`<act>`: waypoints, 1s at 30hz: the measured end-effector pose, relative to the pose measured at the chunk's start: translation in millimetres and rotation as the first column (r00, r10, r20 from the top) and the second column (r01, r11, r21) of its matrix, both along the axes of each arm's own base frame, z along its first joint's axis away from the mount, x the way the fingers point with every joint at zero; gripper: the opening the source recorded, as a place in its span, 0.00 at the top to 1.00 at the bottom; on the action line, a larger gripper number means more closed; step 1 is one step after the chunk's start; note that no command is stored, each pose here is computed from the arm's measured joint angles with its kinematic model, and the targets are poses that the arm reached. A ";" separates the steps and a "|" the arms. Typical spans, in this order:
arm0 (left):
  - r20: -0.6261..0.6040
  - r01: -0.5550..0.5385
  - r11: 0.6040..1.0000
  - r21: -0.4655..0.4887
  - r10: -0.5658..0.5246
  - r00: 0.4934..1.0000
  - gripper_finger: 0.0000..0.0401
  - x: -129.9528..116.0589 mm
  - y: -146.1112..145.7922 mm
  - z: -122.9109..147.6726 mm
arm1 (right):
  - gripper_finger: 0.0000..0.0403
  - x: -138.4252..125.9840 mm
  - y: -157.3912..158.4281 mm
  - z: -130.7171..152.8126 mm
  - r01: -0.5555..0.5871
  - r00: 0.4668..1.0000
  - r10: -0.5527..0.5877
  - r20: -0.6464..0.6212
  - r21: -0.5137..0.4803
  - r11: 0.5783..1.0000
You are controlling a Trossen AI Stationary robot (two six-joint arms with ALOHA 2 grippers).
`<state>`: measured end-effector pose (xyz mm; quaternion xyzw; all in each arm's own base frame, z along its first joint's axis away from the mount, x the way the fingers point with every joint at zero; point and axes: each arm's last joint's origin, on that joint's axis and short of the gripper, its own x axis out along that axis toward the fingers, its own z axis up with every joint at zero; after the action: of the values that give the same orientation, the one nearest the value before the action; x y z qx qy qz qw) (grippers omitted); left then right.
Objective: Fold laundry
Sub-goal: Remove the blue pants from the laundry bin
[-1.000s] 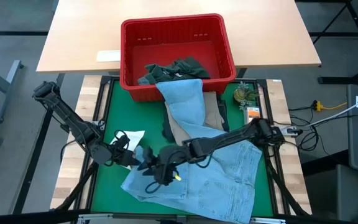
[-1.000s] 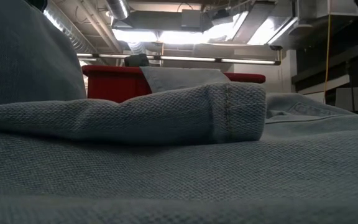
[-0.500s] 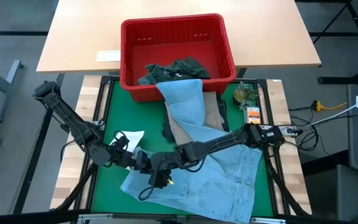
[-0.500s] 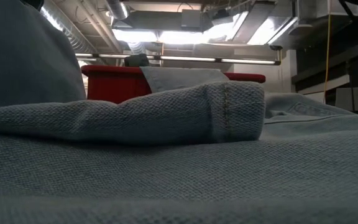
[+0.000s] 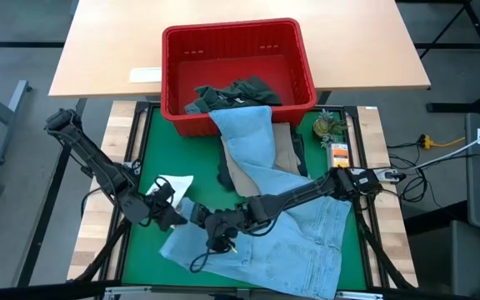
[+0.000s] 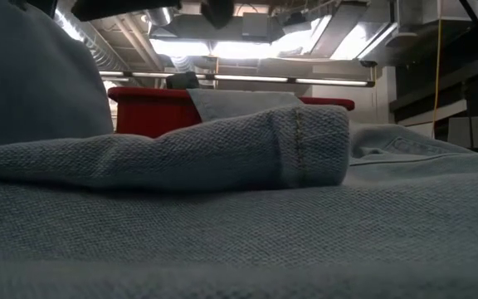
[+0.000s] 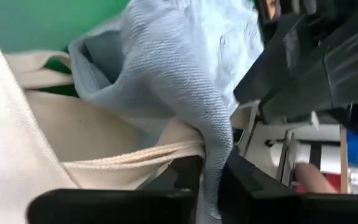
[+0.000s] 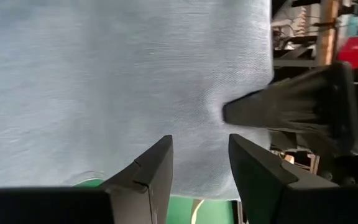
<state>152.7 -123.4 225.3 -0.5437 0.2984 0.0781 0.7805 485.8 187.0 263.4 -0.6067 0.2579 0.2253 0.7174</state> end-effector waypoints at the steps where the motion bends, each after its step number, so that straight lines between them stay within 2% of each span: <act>1: -0.011 0.015 1.000 -0.006 -0.015 1.000 0.89 0.3 -0.9 -0.9 | 0.61 -1.8 2.1 -1.0 -0.006 1.000 0.006 -0.014 -0.005 1.000; 7: -0.077 0.077 0.997 -0.024 -0.079 0.994 0.71 2.4 -5.9 -8.4 | 0.61 -5.9 8.3 -2.7 -0.019 0.999 0.019 -0.035 -0.013 1.000; 12: -0.098 0.126 0.992 0.012 -0.124 0.987 0.61 1.0 -5.6 -10.5 | 0.61 -6.4 7.1 -3.6 -0.013 0.999 0.012 -0.047 -0.011 1.000; 20: -0.078 0.120 0.993 0.015 -0.119 0.990 0.59 1.9 1.6 -5.7 | 0.61 -8.0 6.4 -5.3 0.002 0.997 -0.002 -0.071 -0.004 1.000; 26: -0.009 0.145 0.989 0.002 -0.145 0.989 0.59 -3.3 10.5 7.7 | 0.61 -9.6 5.8 -7.0 0.002 0.996 -0.003 -0.094 -0.013 1.000; 30: 0.028 0.122 0.992 -0.006 -0.122 0.992 0.59 -5.6 15.9 13.9 | 0.61 -9.7 5.7 -7.1 0.002 0.995 -0.003 -0.096 -0.014 1.000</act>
<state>147.2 -107.5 239.2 -0.5286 0.3205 0.0214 0.7858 476.1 192.7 256.4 -0.5997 0.2943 0.2516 0.7003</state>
